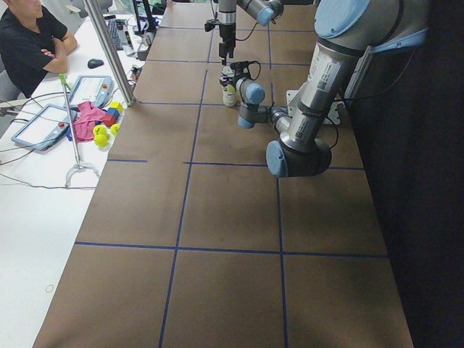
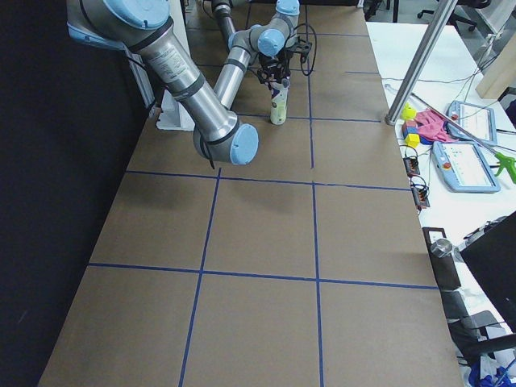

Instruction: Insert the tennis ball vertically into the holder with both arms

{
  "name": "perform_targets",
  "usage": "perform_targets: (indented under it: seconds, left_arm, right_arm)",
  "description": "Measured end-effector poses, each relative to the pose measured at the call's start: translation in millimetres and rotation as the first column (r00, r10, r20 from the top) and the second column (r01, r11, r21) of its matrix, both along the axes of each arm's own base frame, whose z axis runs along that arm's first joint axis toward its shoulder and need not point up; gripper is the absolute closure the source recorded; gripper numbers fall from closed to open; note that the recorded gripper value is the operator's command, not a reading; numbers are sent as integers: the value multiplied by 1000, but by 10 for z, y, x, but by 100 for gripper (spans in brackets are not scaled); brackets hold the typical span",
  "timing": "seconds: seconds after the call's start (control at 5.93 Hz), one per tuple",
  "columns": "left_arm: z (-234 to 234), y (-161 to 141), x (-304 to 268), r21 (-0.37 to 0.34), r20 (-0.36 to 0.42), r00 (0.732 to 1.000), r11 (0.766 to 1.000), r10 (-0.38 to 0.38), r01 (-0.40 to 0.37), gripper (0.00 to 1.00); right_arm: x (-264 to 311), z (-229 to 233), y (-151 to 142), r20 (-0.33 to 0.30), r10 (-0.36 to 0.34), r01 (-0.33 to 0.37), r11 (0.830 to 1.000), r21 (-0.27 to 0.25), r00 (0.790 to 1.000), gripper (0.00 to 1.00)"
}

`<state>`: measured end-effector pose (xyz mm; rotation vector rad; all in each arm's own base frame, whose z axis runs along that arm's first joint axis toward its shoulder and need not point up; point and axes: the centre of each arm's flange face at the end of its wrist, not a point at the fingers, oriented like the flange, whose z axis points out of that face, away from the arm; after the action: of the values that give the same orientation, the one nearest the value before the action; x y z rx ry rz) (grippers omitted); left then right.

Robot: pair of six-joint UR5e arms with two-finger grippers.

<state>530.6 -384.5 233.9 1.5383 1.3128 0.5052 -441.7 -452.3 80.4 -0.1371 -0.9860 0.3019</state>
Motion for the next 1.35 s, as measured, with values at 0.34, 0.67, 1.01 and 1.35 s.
perform_targets:
  seconds: [0.34, 0.67, 1.01, 1.35]
  left_arm:
    - [28, -199, -221, 1, -6, 999, 999, -40, 40, 0]
    - [385, -300, -570, -3, 34, 998, 998, -56, 56, 0]
    - [701, -169, -865, -6, 68, 997, 1000, -30, 31, 0]
    - [914, -313, -1179, -18, 102, 994, 999, -42, 44, 0]
  right_arm:
    - [407, 217, -258, -12, 47, -47, 999, 13, 999, 0]
    - [1217, 962, -561, -80, 52, -43, 993, 108, 995, 0]
    - [1871, 1575, -822, -153, 33, -7, 985, 171, 988, 0]
    - [2463, 2324, -1198, -248, -20, 73, 975, 208, 969, 0]
